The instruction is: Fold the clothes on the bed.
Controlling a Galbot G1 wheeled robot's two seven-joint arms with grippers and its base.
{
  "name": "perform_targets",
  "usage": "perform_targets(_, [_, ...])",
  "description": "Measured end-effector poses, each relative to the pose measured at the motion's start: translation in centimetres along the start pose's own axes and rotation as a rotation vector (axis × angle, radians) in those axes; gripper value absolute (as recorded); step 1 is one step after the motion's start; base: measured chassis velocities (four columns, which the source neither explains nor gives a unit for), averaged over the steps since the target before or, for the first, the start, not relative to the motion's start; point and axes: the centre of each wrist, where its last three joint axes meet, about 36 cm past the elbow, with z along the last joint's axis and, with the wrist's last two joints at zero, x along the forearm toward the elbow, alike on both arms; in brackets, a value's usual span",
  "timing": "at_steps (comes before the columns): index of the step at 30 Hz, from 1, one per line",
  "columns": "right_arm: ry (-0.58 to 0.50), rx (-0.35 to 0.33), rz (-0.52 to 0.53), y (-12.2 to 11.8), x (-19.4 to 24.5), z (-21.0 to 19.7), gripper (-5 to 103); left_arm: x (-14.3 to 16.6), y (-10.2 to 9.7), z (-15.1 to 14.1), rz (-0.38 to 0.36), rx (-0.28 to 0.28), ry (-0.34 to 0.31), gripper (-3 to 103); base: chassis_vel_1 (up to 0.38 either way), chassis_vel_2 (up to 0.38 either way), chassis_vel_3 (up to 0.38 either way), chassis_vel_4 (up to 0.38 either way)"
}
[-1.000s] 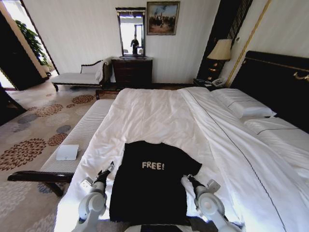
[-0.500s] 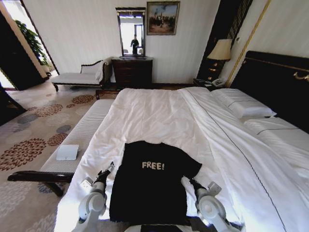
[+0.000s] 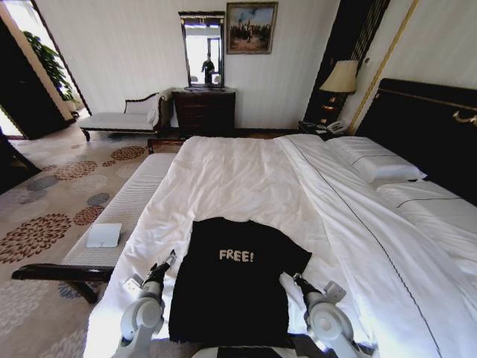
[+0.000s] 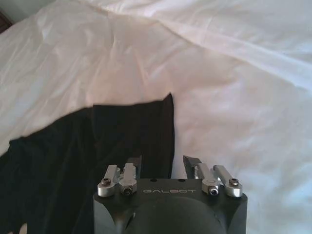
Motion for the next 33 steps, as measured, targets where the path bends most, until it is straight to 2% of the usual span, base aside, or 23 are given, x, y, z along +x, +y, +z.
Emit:
perform_targets(1, [-0.008, -0.004, 0.004, 0.0, -0.4, -0.5, 52, 0.0, 0.0, 0.0, -0.001, -0.001, 0.0, 100, 0.0, 0.0, 0.0, 0.0])
perform_targets(2, [-0.008, -0.004, 0.004, 0.0, -0.4, -0.5, 52, 0.0, 0.0, 0.0, -0.001, -0.001, 0.0, 100, 0.0, 0.0, 0.0, 0.0])
perform_targets(5, [-0.022, -0.022, 0.022, 0.0, -2.1, -1.7, 69, 0.2, -0.1, -0.1, 0.003, 0.0, -0.005, 100, 0.0, 0.0, 0.0, 0.0])
perform_targets(7, [-0.023, -0.023, 0.024, 0.0, -2.2, -1.7, 69, 0.2, -0.2, -0.1, 0.004, 0.0, -0.005, 100, 0.0, 0.0, 0.0, 0.0])
perform_targets(9, [-0.05, -0.027, 0.023, 0.1, -2.4, -1.8, 80, 0.3, -0.2, -0.1, 0.009, 0.003, -0.006, 100, 0.0, 0.0, 0.0, 0.0])
perform_targets(10, [-0.092, -0.023, 0.016, 0.1, -2.3, -1.7, 85, 0.4, -0.1, -0.1, 0.03, 0.018, -0.003, 100, 0.0, 0.0, 0.0, 0.0])
perform_targets(11, [-0.119, -0.02, 0.009, 0.1, -2.3, -1.6, 85, 0.6, 0.0, -0.1, 0.047, 0.028, -0.002, 100, 0.0, 0.0, 0.0, 0.0])
perform_targets(12, [-0.176, -0.011, -0.009, 0.1, -2.3, -1.4, 90, 0.9, 0.1, -0.1, 0.096, 0.051, 0.0, 100, 0.0, 0.0, 0.0, 0.0])
perform_targets(13, [-0.176, -0.011, -0.009, 0.1, -2.3, -1.4, 90, 0.9, 0.1, -0.1, 0.096, 0.051, 0.0, 100, 0.0, 0.0, 0.0, 0.0])
perform_targets(16, [-0.251, -0.02, -0.042, 0.5, -1.6, -1.5, 100, 2.0, -0.3, -0.1, 0.285, 0.099, -0.008, 100, 0.0, 0.0, 0.0, 0.0])
perform_targets(19, [-0.255, -0.035, -0.041, 0.6, -1.4, -1.6, 100, 2.1, -0.9, 0.0, 0.324, 0.095, -0.003, 100, 0.0, 0.0, 0.0, 0.0])
perform_targets(21, [-0.252, -0.052, -0.027, 0.7, -1.5, -1.6, 100, 1.7, -1.8, 1.1, 0.335, -0.002, 0.008, 100, 0.0, 0.0, 0.0, 0.0])
perform_targets(22, [-0.248, -0.059, -0.016, 0.7, -1.8, -1.6, 100, 1.6, -2.0, 2.3, 0.332, -0.093, 0.012, 100, 0.0, 0.0, 0.0, 0.0])
perform_targets(23, [-0.248, -0.059, -0.016, 0.7, -1.8, -1.6, 100, 1.6, -2.0, 2.3, 0.332, -0.093, 0.012, 100, 0.0, 0.0, 0.0, 0.0])
perform_targets(25, [-0.234, -0.062, -0.001, 0.8, -2.3, -1.5, 100, 1.8, -1.8, 4.6, 0.328, -0.234, 0.018, 100, 0.0, 0.0, 0.0, 0.0])
perform_targets(26, [-0.229, -0.062, 0.004, 0.8, -2.6, -1.4, 100, 2.0, -1.7, 5.8, 0.326, -0.262, 0.037, 100, 0.0, 0.0, 0.0, 0.0])
perform_targets(27, [-0.229, -0.062, 0.004, 0.8, -2.6, -1.4, 100, 2.0, -1.7, 5.8, 0.326, -0.262, 0.037, 100, 0.0, 0.0, 0.0, 0.0])
perform_targets(29, [-0.22, -0.063, 0.018, 0.6, -3.0, -1.3, 100, 2.3, -1.6, 7.8, 0.319, -0.263, 0.068, 100, 0.0, 0.0, 0.0, 0.0])
perform_targets(33, [-0.214, -0.062, 0.033, 0.3, -3.4, -1.2, 100, 2.5, -1.9, 9.1, 0.312, -0.277, 0.063, 100, 0.0, 0.0, 0.0, 0.0])
